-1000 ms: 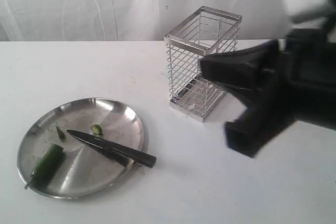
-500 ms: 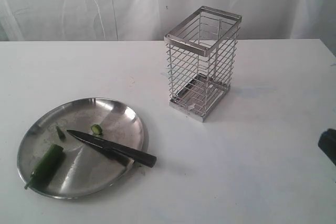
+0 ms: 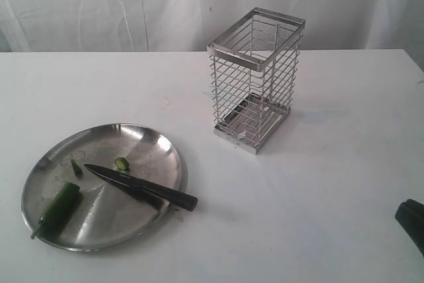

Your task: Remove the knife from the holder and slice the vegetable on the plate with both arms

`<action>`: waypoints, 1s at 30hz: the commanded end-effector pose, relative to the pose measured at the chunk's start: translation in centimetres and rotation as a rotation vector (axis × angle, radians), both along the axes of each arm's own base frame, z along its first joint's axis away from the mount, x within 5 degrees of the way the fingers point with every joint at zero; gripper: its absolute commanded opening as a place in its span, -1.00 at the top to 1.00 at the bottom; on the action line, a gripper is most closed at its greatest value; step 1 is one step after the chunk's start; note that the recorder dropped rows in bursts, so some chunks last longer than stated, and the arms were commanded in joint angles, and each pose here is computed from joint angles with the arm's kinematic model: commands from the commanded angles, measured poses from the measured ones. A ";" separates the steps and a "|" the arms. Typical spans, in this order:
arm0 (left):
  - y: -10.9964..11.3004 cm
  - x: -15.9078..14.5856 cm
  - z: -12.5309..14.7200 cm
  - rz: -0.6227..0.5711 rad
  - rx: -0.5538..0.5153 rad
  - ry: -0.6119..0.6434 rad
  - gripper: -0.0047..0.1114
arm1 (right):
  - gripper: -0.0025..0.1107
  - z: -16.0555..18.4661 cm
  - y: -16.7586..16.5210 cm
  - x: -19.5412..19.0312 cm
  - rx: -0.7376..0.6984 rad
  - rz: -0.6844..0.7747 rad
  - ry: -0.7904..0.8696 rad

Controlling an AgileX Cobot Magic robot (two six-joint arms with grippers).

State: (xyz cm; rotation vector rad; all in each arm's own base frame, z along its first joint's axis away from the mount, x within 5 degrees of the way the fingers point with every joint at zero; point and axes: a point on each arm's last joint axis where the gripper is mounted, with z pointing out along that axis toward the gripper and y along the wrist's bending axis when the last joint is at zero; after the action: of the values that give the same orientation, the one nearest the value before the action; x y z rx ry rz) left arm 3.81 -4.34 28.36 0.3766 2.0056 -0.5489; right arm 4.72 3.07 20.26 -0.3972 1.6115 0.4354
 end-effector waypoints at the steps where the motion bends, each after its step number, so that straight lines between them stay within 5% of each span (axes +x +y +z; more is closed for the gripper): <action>1: -0.1 -0.1 -0.1 -0.001 -0.019 0.010 0.92 | 0.96 -0.1 -0.4 0.2 0.004 -0.054 0.003; 30: -0.1 -0.1 -0.1 -0.001 -0.019 0.010 0.92 | 0.96 -0.8 -0.5 0.2 0.028 -0.065 0.069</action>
State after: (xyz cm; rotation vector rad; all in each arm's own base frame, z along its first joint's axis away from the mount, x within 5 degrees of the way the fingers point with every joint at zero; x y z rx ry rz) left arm 3.81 -4.34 28.36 0.3766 2.0056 -0.5489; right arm 4.93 2.68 19.62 -0.3136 1.6792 0.4388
